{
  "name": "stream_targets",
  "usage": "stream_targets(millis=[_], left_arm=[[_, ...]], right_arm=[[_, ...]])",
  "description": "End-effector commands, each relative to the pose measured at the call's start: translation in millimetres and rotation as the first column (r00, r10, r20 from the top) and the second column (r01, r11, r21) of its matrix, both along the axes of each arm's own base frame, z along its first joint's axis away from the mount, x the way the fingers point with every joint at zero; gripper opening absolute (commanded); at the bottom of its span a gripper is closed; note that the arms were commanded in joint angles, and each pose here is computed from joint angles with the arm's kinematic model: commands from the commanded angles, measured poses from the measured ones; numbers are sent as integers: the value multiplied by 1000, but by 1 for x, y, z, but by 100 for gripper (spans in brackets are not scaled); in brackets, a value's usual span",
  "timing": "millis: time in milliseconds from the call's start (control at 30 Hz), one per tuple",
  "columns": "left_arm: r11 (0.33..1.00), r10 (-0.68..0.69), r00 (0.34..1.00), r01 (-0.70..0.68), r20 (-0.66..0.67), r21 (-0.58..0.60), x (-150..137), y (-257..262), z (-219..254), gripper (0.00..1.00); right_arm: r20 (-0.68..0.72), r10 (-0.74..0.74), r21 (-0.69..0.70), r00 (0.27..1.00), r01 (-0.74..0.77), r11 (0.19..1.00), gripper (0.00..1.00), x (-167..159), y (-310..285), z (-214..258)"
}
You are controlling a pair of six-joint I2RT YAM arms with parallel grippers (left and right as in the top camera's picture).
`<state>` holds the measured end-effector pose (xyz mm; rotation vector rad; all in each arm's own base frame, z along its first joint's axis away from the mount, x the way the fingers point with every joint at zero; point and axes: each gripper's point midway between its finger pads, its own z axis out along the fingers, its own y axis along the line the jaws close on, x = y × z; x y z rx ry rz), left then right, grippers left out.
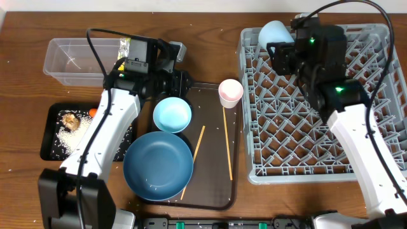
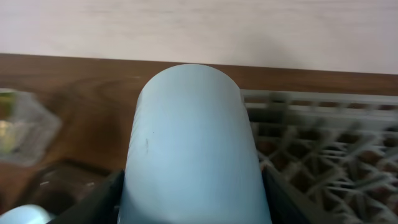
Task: Sort waste into correct bins and load items into the dishwasher rack
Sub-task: 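Carry the blue cup with the right gripper and place it in the rack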
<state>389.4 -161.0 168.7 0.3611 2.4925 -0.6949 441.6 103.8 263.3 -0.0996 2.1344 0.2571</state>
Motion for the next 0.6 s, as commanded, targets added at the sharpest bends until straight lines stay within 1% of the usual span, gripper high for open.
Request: stream_targets(millis=[0, 200, 300, 567], left_arm=[[1000, 7, 999, -6, -40, 20, -1, 3, -17, 41], [1000, 7, 998, -5, -68, 26, -2, 3, -26, 41], [1000, 7, 998, -5, -68, 26, -2, 3, -26, 41], [1000, 7, 998, -5, -68, 26, -2, 3, -26, 41]], right_arm=[[-14, -77, -97, 997, 75, 992, 50, 13, -13, -16], [-115, -71, -100, 991, 59, 993, 50, 26, -5, -55], [-164, -47, -91, 985, 32, 995, 50, 33, 2, -65], [-266, -41, -102, 963, 14, 995, 51, 51, 10, -98]])
